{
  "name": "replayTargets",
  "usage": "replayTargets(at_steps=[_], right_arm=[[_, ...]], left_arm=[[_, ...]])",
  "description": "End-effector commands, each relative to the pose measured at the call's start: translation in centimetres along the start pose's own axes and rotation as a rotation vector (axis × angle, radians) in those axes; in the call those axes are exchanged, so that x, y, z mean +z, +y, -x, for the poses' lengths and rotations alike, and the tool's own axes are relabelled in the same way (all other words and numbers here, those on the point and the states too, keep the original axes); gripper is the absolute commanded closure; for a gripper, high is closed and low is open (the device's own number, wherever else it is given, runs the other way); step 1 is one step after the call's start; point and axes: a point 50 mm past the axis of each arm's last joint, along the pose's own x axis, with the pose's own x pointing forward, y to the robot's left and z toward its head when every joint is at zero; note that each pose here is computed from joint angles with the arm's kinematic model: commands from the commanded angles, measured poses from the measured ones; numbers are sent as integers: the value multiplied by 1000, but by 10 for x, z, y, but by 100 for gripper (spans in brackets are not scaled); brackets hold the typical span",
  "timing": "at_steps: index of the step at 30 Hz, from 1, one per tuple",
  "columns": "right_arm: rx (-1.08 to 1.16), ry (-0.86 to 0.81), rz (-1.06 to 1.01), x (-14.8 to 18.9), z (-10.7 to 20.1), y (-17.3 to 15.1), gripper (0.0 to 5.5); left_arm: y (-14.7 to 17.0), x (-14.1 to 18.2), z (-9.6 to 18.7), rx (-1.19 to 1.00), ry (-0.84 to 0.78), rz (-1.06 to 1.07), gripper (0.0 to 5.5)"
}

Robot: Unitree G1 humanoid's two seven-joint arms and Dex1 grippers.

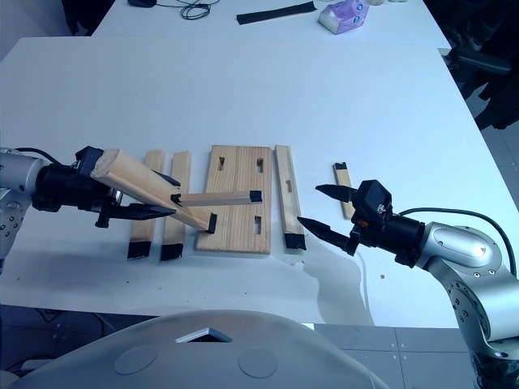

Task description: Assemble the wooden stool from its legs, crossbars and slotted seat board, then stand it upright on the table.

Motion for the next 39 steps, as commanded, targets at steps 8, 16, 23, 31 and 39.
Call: replayTargets(at_steps=[8,16,23,31,39], right_arm=[[3,-7,4,1,-2,2,178],[19,-2,7,0,-5,4,178],[17,2,4,-1,-4,6,178],[19,-4,8,1,-7,6,178],[16,-1,-1,0,-6,8,178]], left_arm=[[3,0,1,-7,41,-23,338],[2,-9,-5,-38,81,-38,338],[6,-10,-4,-68,116,-50,338],[6,-18,-19,-15,154,-20,338],[-18,-39,-26,50,249,65,338]])
